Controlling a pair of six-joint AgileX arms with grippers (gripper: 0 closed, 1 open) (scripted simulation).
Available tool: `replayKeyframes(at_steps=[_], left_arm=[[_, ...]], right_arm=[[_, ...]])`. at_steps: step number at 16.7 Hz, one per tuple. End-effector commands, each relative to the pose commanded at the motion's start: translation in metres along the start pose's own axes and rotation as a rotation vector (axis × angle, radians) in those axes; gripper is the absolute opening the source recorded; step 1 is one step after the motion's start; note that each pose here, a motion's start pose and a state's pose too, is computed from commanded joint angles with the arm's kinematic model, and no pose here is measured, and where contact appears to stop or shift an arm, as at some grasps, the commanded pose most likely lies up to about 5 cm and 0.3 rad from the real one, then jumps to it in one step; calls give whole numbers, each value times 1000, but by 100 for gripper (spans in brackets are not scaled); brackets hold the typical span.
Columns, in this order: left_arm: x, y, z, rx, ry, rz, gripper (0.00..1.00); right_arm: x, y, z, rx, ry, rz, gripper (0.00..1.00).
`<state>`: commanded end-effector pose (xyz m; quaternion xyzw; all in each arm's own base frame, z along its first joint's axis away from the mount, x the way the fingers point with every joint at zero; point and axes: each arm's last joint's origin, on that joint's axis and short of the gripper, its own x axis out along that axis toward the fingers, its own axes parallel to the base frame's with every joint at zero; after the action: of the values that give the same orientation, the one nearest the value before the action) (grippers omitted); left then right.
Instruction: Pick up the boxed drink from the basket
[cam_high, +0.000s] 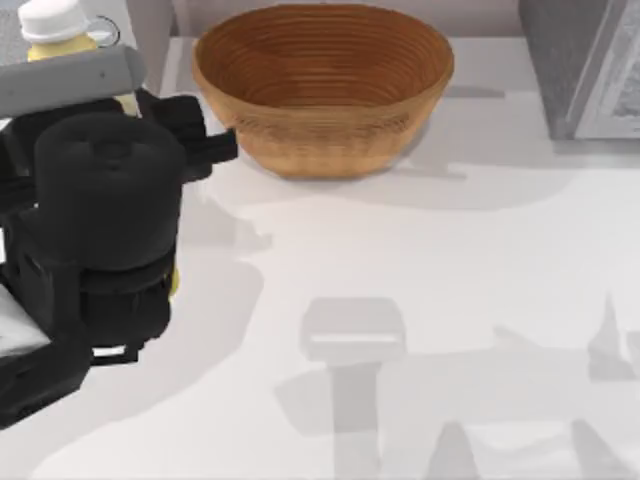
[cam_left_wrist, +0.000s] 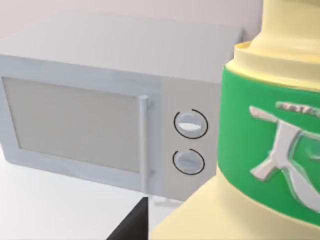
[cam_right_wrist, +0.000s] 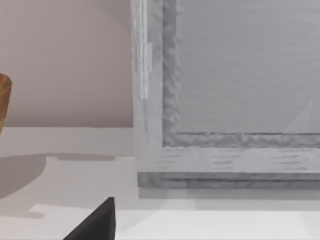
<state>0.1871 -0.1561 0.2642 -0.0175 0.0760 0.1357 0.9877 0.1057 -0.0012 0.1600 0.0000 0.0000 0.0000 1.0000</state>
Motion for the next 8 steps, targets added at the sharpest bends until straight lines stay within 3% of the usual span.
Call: replayKeyframes(at_steps=[4, 8], left_arm=[[-19, -95, -26, 33, -71, 117, 0], [-51, -163, -68, 29, -181, 204, 0]], right_arm=[[0, 0, 0, 0, 0, 0, 100], [0, 0, 0, 0, 0, 0, 100]])
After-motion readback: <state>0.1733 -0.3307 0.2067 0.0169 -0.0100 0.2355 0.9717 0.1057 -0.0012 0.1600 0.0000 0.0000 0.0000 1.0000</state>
